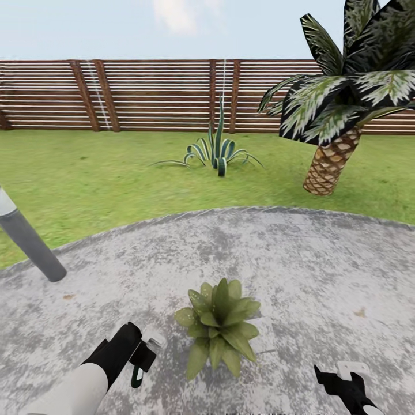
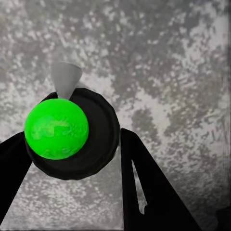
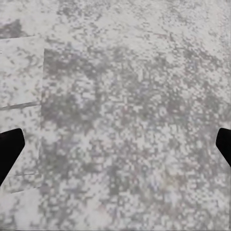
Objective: Pick up the pesticide atomizer in the garden and spray insectifuge to fully cover both potted plants in the garden.
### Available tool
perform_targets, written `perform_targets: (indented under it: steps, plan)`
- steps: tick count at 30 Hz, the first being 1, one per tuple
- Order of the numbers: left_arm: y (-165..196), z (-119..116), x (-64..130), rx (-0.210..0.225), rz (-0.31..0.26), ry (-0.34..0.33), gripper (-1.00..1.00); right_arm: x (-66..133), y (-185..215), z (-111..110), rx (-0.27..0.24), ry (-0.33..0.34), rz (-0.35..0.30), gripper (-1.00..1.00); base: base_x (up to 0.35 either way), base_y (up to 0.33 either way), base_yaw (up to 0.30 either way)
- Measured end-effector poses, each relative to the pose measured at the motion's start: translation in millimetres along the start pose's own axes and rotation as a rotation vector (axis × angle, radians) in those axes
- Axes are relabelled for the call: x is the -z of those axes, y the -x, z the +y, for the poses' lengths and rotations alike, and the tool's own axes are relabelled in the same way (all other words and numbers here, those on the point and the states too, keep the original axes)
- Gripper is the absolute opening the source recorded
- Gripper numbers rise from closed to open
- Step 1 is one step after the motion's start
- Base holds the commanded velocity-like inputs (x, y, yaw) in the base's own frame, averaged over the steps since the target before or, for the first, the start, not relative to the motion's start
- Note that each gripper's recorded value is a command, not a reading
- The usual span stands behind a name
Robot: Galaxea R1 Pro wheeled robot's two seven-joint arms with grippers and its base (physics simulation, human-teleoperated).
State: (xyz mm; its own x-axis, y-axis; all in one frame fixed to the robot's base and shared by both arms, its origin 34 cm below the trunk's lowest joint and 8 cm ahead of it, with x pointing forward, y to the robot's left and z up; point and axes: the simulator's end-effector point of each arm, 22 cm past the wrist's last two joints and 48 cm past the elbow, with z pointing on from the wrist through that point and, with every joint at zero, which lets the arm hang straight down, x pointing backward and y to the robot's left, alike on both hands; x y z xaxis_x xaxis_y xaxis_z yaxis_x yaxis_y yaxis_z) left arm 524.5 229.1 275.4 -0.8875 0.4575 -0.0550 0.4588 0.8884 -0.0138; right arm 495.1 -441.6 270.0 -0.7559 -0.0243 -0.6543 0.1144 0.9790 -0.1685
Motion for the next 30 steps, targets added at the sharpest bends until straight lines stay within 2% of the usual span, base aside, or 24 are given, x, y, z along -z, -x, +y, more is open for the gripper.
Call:
perform_targets:
  steps: [8,17,21,30]
  plan:
    - [0.3,0.5,0.5,0.002,-0.001,0.001,-1.00,0.2,0.0,0.0,0.000,0.000,0.000,1.00,-0.142,-0.112,0.061]
    - [0.4,-2.1,0.1,0.003,0.000,-0.004,-1.00,0.1,0.0,1.3,-0.001,0.002,0.000,1.00,-0.002,-0.006,0.251]
    - [1.0,-3.2,0.0,0.001,-0.001,-0.005,-1.00,0.2,0.0,2.2,0.000,0.003,0.000,1.00,0.059,-0.208,0.191]
    - [1.7,-3.1,0.2,0.001,-0.003,-0.005,-1.00,0.2,0.0,1.4,0.000,0.001,0.000,1.00,0.051,-0.267,0.027]
